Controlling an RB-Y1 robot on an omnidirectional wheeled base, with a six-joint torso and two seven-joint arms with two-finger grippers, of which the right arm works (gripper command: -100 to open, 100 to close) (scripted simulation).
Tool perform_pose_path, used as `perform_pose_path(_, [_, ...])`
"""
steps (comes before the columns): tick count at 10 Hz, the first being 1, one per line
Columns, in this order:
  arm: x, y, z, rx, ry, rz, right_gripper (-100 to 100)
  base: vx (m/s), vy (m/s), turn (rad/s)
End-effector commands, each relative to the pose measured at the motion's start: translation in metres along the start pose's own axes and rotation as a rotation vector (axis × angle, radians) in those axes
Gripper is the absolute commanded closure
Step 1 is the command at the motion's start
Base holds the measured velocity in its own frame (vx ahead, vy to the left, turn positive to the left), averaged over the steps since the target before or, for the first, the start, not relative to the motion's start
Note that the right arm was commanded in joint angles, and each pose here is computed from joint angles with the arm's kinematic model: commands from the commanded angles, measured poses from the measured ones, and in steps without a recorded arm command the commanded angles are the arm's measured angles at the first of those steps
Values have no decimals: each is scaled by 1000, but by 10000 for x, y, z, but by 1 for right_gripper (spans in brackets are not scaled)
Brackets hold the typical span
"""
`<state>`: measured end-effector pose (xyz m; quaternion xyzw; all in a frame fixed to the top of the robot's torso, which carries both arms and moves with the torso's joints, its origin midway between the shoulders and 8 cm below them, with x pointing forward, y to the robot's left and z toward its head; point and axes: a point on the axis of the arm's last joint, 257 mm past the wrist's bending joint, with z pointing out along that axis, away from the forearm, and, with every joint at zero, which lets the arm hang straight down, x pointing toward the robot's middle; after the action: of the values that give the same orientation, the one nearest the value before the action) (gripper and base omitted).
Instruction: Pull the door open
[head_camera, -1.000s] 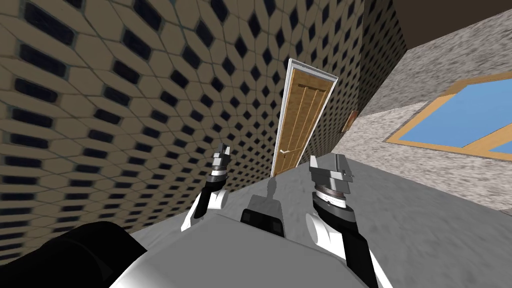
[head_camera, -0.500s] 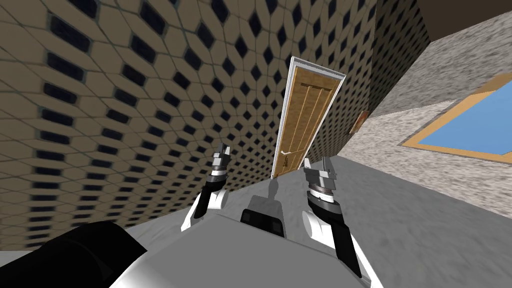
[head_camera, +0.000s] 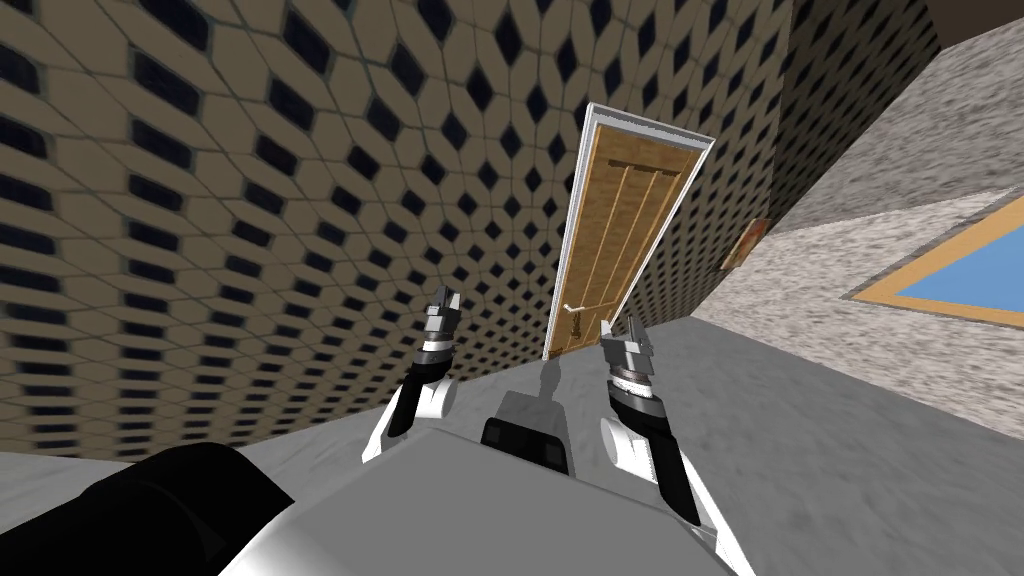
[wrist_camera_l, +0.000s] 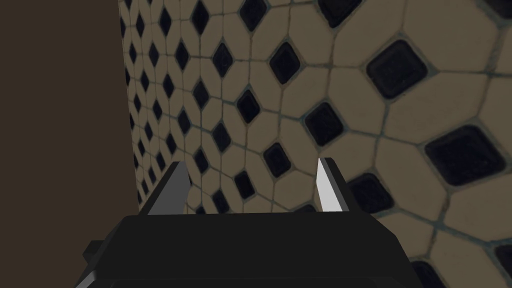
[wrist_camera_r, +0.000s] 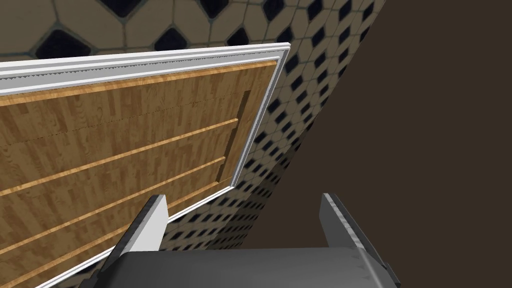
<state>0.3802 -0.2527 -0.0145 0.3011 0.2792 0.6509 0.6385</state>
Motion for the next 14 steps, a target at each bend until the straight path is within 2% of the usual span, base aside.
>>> perform_pose_path(1, [0, -112, -36, 18, 1, 1, -100, 38, -61, 64])
perform_pose_path(6, [-41, -595, -139, 92, 9, 6, -100, 44, -78, 105])
perform_pose_path(7, [-45, -626, -155, 99, 8, 6, -100, 30, -51, 50])
perform_pose_path(9, [-65, -808, -185, 123, 12, 7, -100, 41, -70, 117])
perform_pose_path(10, [-77, -887, -230, 142, 10, 6, -100, 43, -69, 79])
perform_pose_path(14, [-116, -1152, -316, 187, 11, 6, -100, 30, -61, 80])
